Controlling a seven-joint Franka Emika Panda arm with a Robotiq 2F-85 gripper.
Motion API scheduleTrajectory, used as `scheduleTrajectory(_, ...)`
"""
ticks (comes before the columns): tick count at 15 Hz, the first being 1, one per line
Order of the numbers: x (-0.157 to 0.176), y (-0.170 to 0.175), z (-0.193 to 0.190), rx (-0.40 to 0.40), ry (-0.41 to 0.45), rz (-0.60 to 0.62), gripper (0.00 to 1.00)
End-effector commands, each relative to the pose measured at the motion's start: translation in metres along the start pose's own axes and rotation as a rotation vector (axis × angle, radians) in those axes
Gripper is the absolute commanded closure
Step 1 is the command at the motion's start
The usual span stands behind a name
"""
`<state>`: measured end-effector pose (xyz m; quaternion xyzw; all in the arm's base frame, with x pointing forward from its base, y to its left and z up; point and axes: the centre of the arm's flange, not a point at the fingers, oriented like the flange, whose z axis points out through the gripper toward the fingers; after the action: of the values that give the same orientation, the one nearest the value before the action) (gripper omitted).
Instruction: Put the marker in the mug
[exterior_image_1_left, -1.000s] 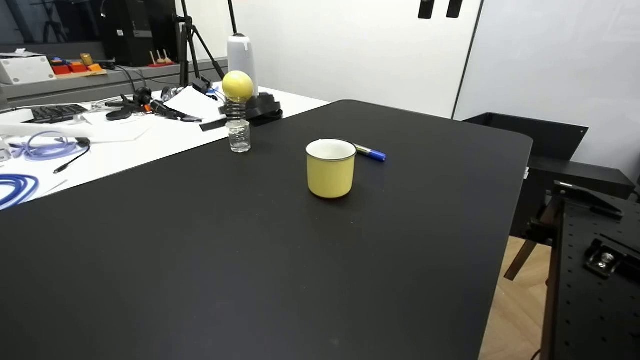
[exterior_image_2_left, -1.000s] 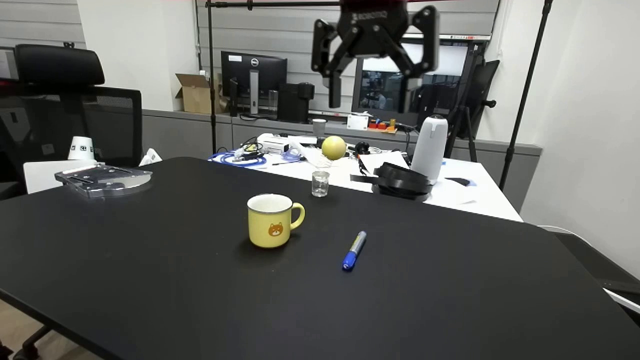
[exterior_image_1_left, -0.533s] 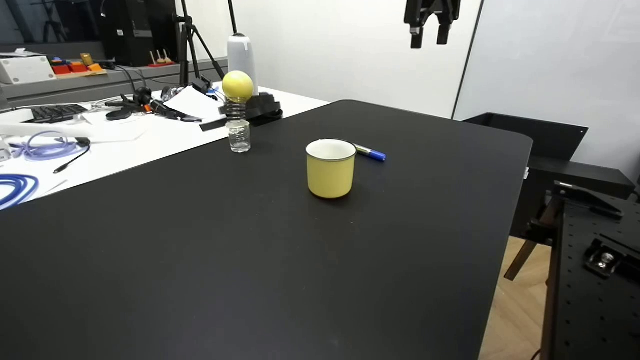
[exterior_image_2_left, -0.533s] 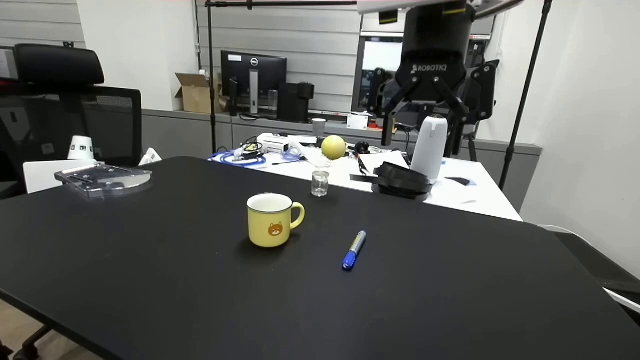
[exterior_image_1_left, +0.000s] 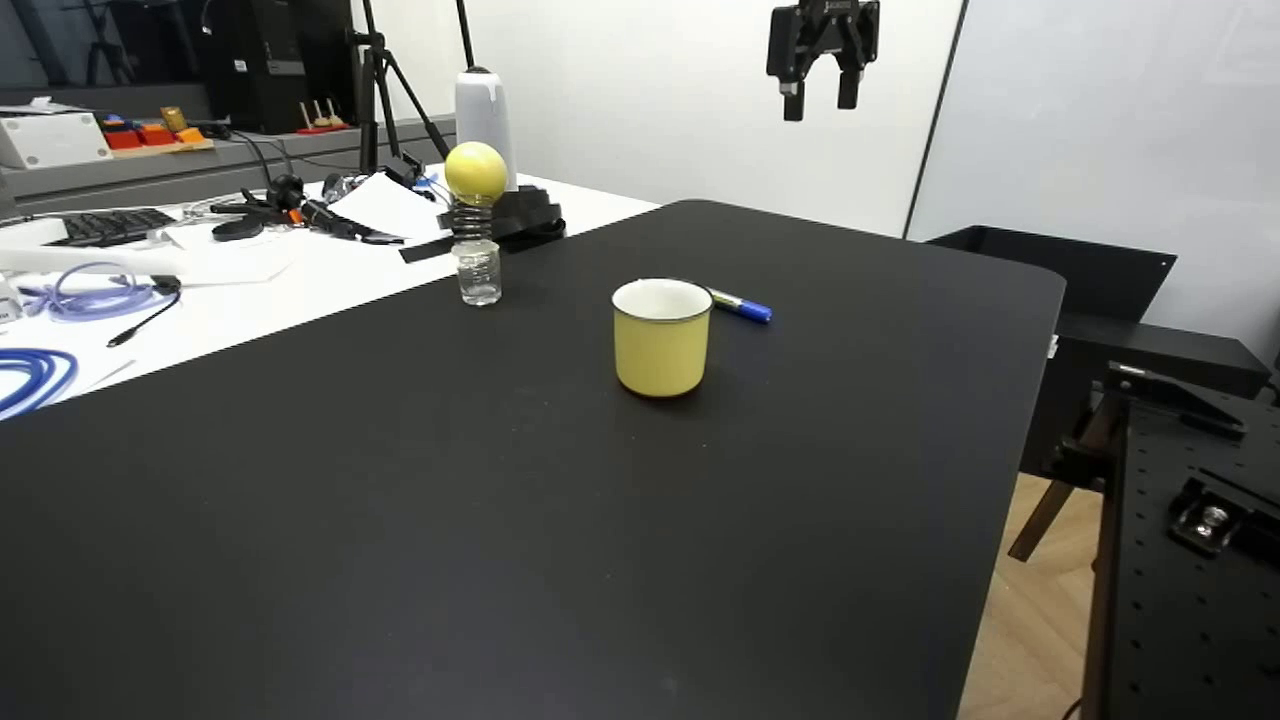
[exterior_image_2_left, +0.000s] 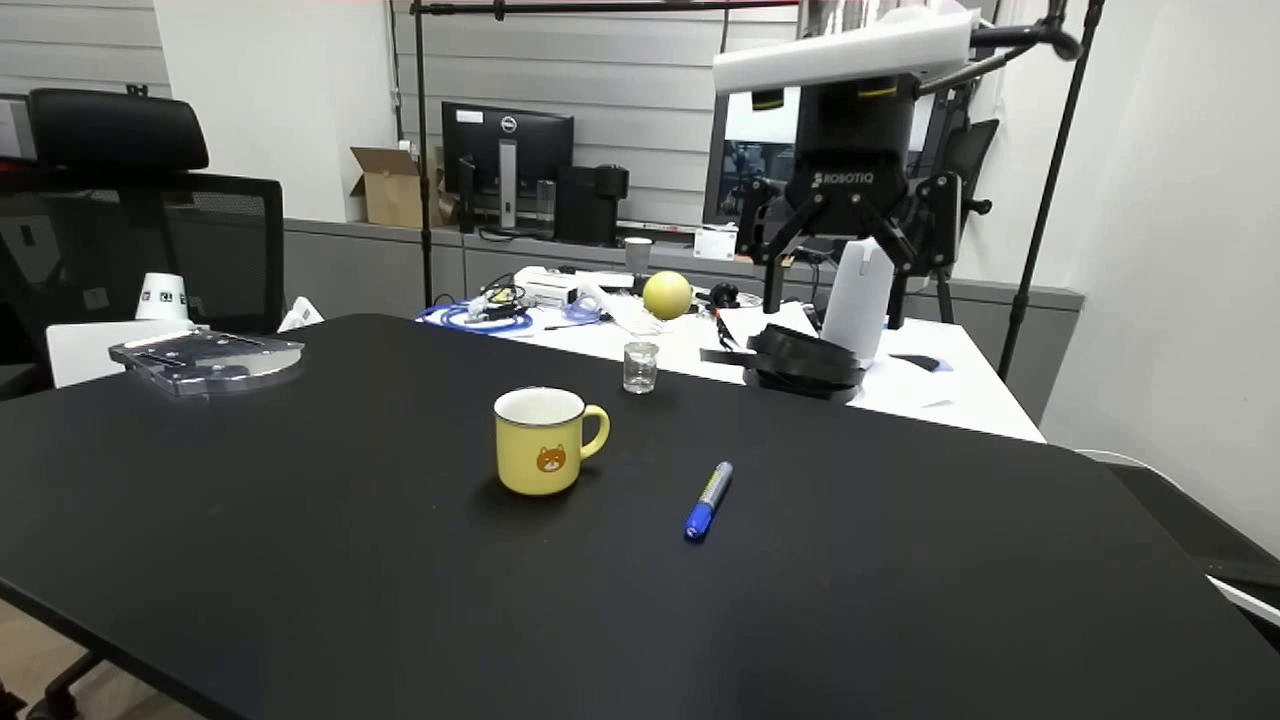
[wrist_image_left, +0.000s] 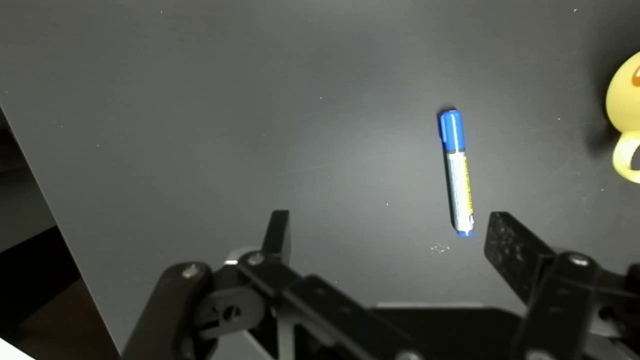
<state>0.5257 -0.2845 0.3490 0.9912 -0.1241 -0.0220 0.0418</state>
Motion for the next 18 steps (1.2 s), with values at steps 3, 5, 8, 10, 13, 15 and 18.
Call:
scheduleTrajectory(3, 0.046, -0.012, 0.034, 0.03, 0.083, -0.013, 0.0)
scheduleTrajectory(5, 0.061, -0.022, 0.055, 0.03, 0.103, -0.044, 0.0)
scheduleTrajectory(8, 0.078, -0.04, 0.093, 0.044, 0.07, -0.13, 0.0)
scheduleTrajectory(10, 0.085, -0.057, 0.118, 0.048, 0.022, -0.201, 0.0)
scheduleTrajectory(13, 0.095, -0.077, 0.145, 0.063, -0.032, -0.281, 0.0)
scheduleTrajectory(15, 0.098, -0.084, 0.155, 0.073, -0.057, -0.311, 0.0)
scheduleTrajectory(18, 0.101, -0.086, 0.166, 0.097, -0.1, -0.336, 0.0)
